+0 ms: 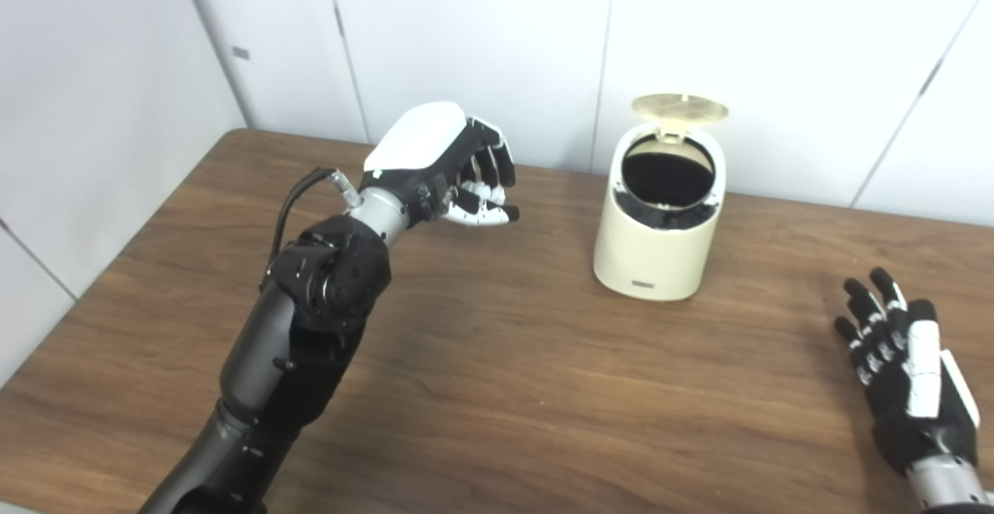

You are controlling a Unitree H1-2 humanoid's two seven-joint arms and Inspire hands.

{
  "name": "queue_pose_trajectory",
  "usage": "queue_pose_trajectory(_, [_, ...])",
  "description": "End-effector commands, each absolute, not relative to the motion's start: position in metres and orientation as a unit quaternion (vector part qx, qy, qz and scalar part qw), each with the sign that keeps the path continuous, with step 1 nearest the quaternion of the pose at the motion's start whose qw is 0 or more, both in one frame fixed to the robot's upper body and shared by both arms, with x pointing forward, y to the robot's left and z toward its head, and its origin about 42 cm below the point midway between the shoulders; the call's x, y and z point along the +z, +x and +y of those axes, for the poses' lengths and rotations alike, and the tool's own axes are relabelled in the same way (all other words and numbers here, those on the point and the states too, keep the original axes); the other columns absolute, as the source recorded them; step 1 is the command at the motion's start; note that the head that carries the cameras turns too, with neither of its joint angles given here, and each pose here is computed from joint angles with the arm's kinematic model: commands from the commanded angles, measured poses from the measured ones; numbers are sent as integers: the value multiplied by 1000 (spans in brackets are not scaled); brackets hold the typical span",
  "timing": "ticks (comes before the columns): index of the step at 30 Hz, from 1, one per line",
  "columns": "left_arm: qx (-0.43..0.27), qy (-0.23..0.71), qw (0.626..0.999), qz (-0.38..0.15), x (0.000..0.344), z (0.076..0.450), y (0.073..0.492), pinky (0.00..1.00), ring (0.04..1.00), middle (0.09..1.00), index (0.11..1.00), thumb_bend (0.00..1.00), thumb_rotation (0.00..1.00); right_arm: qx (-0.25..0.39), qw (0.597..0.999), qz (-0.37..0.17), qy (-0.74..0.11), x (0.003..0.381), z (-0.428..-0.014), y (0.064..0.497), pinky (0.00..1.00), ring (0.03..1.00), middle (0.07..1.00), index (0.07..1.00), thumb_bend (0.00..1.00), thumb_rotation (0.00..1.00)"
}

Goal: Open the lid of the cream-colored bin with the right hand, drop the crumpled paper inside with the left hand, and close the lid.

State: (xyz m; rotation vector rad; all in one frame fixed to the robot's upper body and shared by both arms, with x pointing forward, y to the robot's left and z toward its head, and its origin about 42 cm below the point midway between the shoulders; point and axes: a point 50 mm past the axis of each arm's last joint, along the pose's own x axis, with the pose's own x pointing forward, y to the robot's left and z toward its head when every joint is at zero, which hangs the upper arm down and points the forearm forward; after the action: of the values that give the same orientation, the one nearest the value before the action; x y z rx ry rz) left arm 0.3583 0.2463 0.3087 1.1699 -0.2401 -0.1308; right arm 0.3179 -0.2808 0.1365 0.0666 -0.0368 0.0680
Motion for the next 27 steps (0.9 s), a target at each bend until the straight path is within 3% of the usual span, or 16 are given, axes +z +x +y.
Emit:
queue_pose_trajectory(1, [-41, 556, 815, -160, 331, 239, 364, 342, 403, 468, 500, 473, 0, 36, 998, -39, 33, 142, -275, 323, 1000, 993, 938, 972, 505, 1000])
queue_pose_trajectory(10, [-52, 550, 817, -169, 337, 223, 373, 333, 378, 452, 522, 468, 0, 27, 998, -39, 37, 137, -265, 323, 1000, 978, 910, 941, 524, 999])
queue_pose_trajectory(15, [-53, 551, 813, -180, 342, 214, 377, 420, 381, 439, 537, 470, 0, 19, 998, -36, 40, 134, -259, 322, 1000, 964, 896, 923, 513, 958])
queue_pose_trajectory(21, [-50, 550, 811, -195, 344, 199, 383, 290, 385, 457, 538, 464, 0, 16, 999, -39, 32, 131, -257, 322, 1000, 950, 888, 922, 537, 963])
queue_pose_trajectory(27, [-53, 535, 817, -211, 344, 188, 392, 292, 372, 450, 518, 464, 0, 19, 998, -42, 33, 129, -255, 323, 1000, 948, 888, 918, 538, 953])
